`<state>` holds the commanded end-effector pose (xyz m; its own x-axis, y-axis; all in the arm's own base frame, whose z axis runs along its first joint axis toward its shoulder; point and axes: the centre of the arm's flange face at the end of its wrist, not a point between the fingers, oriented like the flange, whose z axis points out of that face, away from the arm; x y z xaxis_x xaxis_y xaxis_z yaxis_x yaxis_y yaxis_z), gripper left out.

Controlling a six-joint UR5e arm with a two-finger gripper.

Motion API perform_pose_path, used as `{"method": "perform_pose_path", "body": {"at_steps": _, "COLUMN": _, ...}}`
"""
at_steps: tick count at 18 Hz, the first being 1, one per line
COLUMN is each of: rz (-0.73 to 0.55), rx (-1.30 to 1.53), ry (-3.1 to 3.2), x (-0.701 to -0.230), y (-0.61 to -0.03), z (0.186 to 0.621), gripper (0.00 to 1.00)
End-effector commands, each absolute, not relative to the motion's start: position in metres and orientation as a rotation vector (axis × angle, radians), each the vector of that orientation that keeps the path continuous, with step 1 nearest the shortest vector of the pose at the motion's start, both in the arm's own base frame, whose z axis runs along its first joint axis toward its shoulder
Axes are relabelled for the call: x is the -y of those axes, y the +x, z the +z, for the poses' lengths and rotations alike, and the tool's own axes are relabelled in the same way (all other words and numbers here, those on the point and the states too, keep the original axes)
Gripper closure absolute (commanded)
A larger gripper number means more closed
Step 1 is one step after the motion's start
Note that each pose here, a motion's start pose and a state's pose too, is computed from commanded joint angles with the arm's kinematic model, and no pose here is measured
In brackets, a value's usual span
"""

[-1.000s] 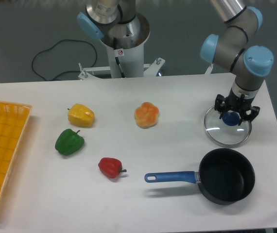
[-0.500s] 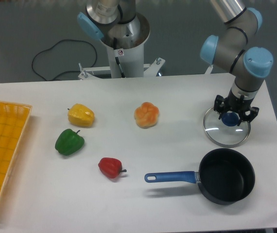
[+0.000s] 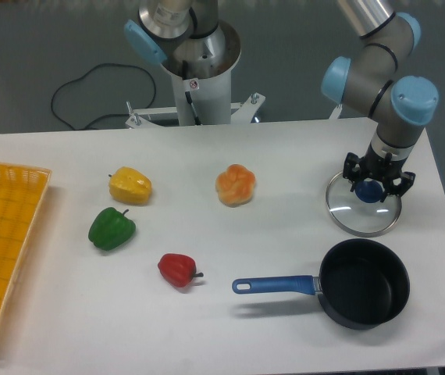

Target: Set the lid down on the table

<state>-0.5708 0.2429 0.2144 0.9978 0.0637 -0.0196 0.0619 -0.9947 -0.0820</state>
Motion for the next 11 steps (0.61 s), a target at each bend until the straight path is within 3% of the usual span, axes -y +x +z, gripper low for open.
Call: {"method": "perform_pose_path", "body": {"at_steps": 11, "rz": 0.034, "rx": 0.092, "ry": -3.059, "x": -0.2430, "y": -0.5714, "z": 0.2141, "gripper": 0.54}}
